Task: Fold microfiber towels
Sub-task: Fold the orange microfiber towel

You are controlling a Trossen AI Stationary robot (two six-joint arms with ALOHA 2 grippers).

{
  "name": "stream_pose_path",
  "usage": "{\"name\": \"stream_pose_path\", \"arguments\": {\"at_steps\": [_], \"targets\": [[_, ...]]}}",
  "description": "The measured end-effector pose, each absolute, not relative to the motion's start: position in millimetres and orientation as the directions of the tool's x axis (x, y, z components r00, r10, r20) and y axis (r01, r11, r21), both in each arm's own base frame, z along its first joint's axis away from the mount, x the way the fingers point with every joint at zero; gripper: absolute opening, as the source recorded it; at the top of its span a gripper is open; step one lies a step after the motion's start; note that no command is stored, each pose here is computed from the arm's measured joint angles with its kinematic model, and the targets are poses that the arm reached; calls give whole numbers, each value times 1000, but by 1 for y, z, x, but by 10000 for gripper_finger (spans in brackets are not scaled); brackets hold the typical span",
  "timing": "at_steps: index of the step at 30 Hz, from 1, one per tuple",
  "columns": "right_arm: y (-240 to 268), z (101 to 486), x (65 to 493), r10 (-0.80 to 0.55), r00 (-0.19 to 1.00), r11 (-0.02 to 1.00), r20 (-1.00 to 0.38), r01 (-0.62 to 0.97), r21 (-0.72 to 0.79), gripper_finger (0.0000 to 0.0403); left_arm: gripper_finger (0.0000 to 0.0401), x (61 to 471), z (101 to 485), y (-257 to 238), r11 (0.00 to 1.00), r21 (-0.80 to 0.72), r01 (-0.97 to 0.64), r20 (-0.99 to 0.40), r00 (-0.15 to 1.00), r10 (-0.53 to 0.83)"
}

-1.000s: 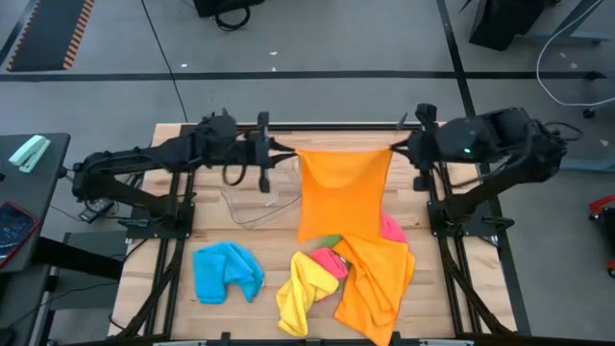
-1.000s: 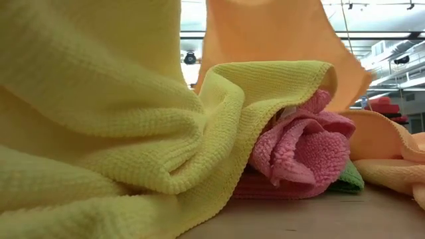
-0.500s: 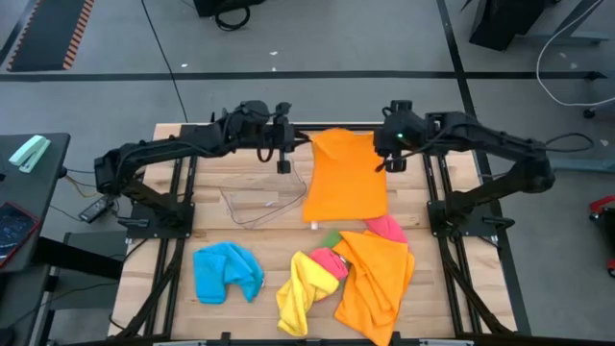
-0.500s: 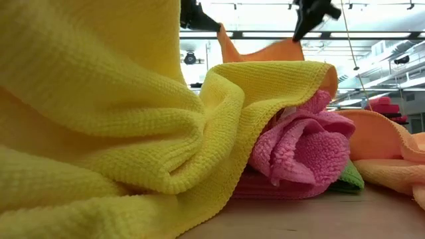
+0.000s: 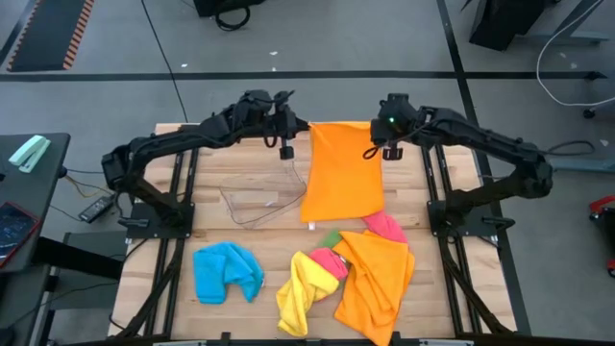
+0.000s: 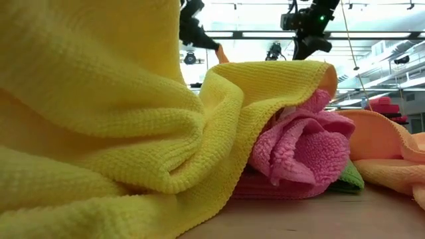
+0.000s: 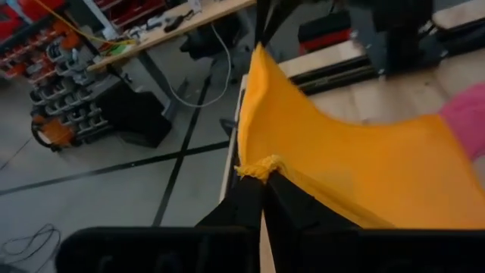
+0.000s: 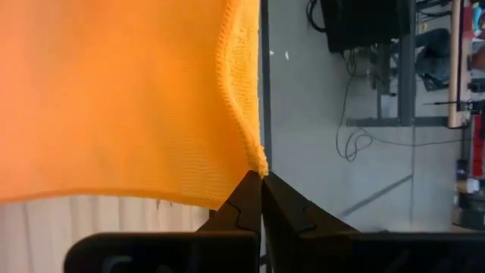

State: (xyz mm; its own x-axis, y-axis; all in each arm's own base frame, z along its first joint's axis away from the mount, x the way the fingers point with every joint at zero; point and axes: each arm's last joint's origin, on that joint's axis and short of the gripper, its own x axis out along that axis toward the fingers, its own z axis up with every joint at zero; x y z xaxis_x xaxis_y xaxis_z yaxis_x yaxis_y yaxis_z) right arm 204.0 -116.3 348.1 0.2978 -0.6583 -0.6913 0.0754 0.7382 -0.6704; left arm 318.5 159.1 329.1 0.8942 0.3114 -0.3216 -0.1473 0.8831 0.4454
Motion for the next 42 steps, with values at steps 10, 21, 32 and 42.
{"name": "stream_pose_path", "arguments": {"at_steps": [10, 21, 32, 42], "targets": [[-136, 353, 200, -651, 364, 737, -666, 92, -670, 11, 8, 311, 327, 187, 838, 515, -179, -282, 888, 363], [-125, 350, 206, -538, 450, 826, -712, 113, -552, 11, 21, 315, 321, 175, 894, 444, -59, -336, 914, 228], [-101, 345, 212, -466, 448, 871, -763, 82, -485, 11, 27, 312, 312, 168, 903, 428, 18, -444, 875, 193], [-90, 342, 210, -458, 396, 871, -796, 21, -491, 11, 10, 296, 306, 186, 916, 401, -7, -512, 827, 230]]}}
